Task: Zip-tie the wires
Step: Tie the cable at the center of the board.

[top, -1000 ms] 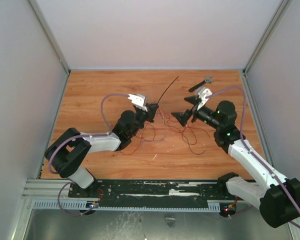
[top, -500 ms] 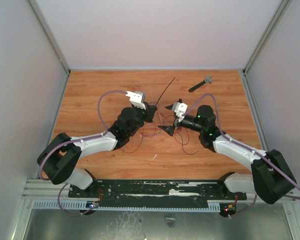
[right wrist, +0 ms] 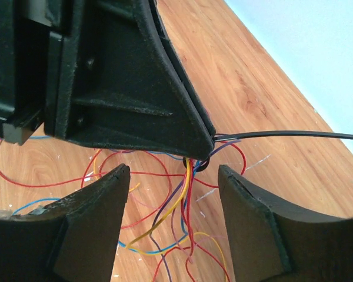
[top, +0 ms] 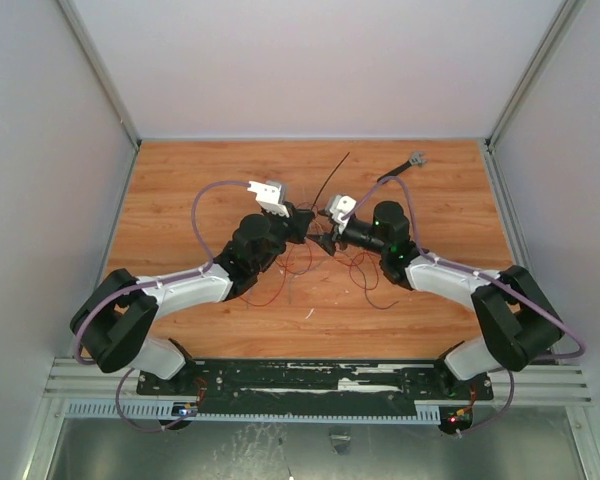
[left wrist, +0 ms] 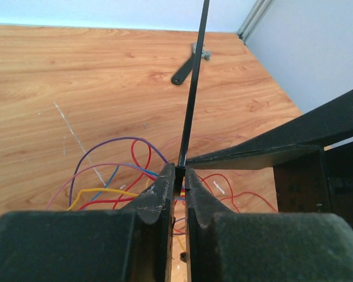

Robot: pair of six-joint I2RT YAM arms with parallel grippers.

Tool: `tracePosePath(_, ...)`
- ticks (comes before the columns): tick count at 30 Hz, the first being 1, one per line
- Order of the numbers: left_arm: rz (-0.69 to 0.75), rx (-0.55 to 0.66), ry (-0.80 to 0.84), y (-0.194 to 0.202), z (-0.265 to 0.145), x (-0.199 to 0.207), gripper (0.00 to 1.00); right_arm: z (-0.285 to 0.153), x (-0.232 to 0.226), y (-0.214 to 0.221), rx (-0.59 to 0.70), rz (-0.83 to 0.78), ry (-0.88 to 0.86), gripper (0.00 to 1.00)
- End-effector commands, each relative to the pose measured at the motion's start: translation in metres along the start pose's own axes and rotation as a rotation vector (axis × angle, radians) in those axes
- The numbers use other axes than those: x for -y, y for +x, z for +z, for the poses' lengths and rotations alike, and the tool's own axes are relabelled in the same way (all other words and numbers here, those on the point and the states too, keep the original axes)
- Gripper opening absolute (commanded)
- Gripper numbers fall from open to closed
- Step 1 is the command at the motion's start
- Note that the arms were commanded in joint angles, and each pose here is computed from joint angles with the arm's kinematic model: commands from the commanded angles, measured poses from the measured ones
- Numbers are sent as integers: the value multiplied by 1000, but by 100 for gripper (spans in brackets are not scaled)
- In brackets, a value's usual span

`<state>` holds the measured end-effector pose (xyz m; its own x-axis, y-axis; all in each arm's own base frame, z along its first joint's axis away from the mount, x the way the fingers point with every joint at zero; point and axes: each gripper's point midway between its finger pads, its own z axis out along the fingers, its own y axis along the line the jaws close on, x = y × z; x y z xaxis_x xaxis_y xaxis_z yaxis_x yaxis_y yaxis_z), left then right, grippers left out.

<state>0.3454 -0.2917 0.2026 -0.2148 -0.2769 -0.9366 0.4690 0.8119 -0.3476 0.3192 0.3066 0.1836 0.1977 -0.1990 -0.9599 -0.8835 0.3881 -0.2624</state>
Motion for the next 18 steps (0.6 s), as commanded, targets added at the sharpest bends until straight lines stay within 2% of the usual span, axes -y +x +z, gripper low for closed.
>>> tracePosePath(1,-25,59,8,-21,-4,6,0,9,7,-7,14,3,22,58)
tracePosePath(5,-35,67,13,-26,-7,7,0,13,8,1,-18,26,14,41)
tracePosePath(7,-37,75,11,-29,-9,7,0,14,8,4,-30,32,17,39)
tracePosePath(12,-30,78,1,-30,-12,4,0,10,11,3,-33,30,41,22)
tracePosePath(16,-23,70,-21,-26,-12,0,0,7,13,-2,-34,32,52,2)
tracePosePath(18,-21,70,-34,-27,-13,-3,0,3,16,-7,-34,26,75,0)
